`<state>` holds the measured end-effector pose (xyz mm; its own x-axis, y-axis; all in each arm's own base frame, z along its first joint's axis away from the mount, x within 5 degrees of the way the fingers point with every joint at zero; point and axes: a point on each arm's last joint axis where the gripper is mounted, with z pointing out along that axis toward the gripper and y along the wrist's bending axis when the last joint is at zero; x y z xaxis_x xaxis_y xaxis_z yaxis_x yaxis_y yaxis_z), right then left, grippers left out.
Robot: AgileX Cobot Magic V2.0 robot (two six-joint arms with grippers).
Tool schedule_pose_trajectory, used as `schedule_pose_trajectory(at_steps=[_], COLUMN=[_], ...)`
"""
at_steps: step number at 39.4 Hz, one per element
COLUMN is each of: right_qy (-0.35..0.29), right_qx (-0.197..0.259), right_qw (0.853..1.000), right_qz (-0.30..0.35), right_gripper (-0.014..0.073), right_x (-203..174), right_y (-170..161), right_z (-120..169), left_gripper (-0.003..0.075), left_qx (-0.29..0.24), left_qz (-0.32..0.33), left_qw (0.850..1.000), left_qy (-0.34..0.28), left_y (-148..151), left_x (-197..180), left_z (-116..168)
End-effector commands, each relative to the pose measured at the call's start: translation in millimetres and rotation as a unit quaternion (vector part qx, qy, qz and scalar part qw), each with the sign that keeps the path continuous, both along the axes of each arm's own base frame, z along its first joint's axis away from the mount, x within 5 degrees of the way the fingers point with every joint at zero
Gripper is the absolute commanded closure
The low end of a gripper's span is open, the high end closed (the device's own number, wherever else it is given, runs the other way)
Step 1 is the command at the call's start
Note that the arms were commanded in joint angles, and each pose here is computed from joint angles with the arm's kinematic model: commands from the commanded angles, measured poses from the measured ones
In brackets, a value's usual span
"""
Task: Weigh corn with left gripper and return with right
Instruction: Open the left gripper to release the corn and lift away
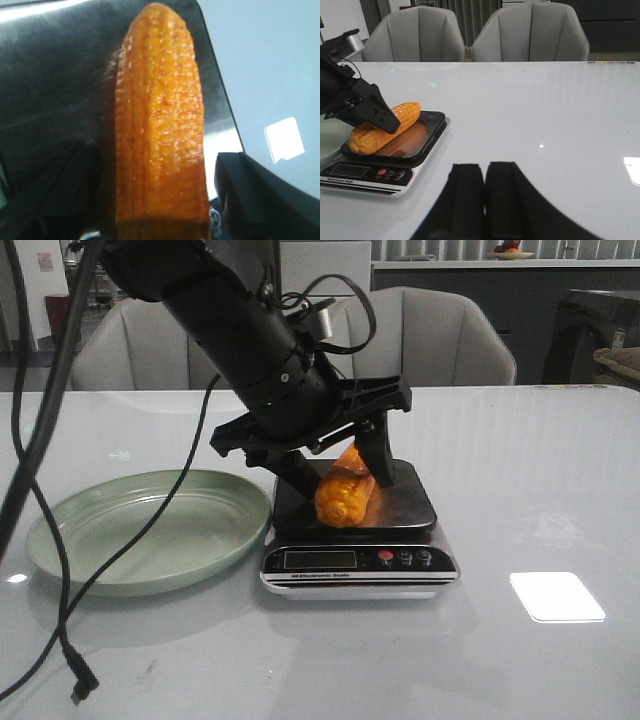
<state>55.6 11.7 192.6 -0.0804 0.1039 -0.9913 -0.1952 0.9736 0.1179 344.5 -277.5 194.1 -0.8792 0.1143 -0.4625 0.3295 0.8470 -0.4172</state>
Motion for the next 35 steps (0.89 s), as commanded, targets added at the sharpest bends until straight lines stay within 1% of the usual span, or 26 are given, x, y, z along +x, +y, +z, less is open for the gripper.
schedule_pose_trajectory(at_steps=[1,6,12,20,28,35], right_qy=[-0.047,-0.047,-0.047,-0.047,-0.047,-0.047], right_qx=[-0.001,-0.001,-0.001,-0.001,-0.001,-0.001], right_qw=[0.999,0.999,0.999,0.999,0.999,0.999], right_qz=[-0.005,-0.005,-0.005,-0.005,-0.005,-0.005], right_gripper=[0.0448,0.0448,0.0448,0.0448,0.0448,0.0448], right_x=[-0.9,-0.9,-0.9,-0.9,-0.9,-0.9], right_y=[-0.9,-0.9,-0.9,-0.9,-0.9,-0.9], right_z=[5.8,5.8,5.8,5.8,5.8,5.8], left_gripper=[0.0165,0.0165,0.0165,0.0165,0.0165,0.0165], left_qx=[-0.049,-0.045,-0.024,-0.017,-0.008,-0.021], left_qz=[0.009,-0.005,-0.033,-0.040,-0.045,-0.039], left_qw=[0.998,0.997,0.995,0.989,0.984,0.979], left_qy=[-0.050,-0.067,-0.093,-0.139,-0.172,-0.198], left_y=[-1.1,4.6,17.0,46.2,81.6,111.5], left_x=[-2.2,-9.8,-24.5,-58.7,-101.6,-140.7], left_z=[47.7,68.9,98.3,131.8,147.4,153.2])
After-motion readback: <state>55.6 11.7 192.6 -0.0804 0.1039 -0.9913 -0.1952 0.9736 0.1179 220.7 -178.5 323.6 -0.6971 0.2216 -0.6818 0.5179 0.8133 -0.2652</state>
